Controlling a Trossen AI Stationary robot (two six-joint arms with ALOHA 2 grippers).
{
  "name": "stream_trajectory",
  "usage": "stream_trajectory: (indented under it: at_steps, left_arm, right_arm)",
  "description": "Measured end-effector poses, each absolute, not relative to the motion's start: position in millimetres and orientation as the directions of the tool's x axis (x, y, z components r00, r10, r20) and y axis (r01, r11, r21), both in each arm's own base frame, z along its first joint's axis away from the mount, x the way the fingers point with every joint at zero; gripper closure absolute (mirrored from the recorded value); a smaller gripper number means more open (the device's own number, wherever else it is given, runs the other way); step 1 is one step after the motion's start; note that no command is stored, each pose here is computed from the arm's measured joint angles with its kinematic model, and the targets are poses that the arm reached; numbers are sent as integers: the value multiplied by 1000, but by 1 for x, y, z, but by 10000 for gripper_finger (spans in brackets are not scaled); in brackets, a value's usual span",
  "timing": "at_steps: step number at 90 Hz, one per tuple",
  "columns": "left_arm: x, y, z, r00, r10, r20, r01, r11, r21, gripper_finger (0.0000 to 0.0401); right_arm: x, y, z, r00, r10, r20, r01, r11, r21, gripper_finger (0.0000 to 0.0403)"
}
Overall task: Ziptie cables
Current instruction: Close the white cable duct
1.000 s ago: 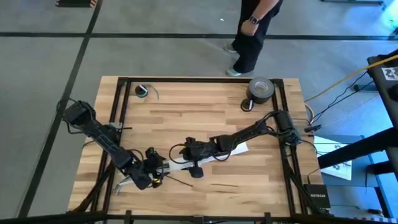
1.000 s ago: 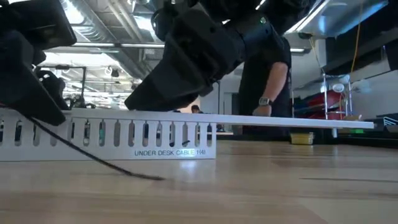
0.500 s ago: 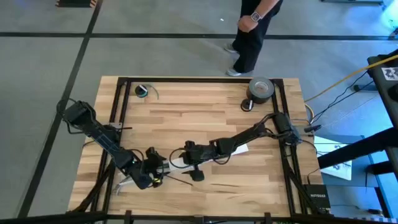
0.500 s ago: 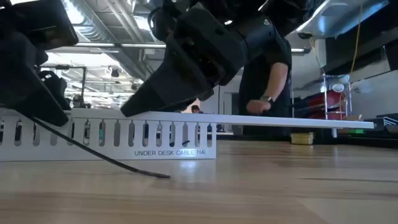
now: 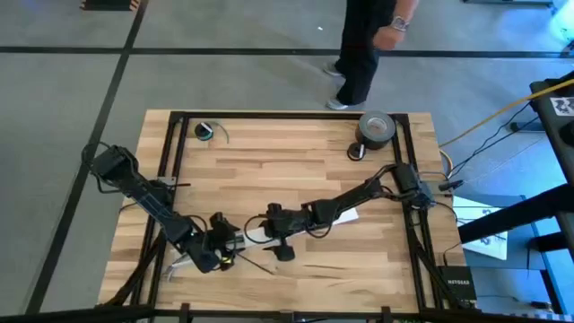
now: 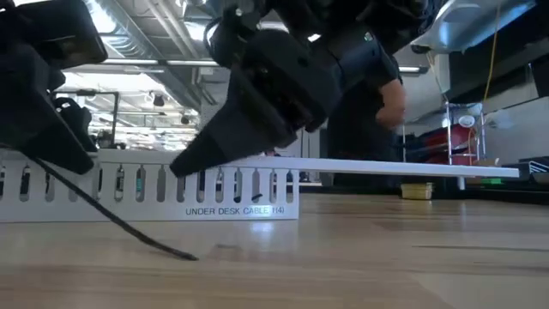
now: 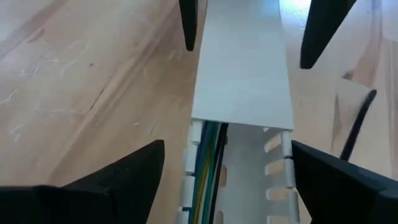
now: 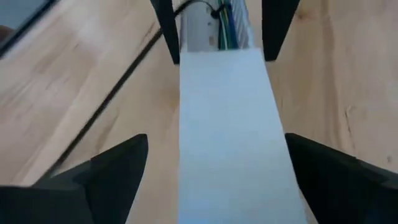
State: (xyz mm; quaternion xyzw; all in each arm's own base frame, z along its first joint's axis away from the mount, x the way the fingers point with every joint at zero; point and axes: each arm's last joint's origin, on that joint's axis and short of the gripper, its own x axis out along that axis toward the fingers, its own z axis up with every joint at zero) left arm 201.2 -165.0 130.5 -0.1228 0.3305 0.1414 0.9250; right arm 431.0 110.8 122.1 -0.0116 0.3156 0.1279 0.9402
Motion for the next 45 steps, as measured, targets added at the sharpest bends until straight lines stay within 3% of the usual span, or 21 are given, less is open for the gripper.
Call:
stream_trajectory:
  at_steps: [24, 45]
  left_arm:
    - [201, -165, 130, 742, 180, -646, -345, 929, -136, 90]
    - [201, -165, 131, 742, 179, -646, -342, 930, -135, 145]
  right_arm:
    - [431, 111, 122, 769, 233, -595, -248, 967, 59, 41]
    - [432, 111, 123, 773, 234, -590, -247, 967, 59, 41]
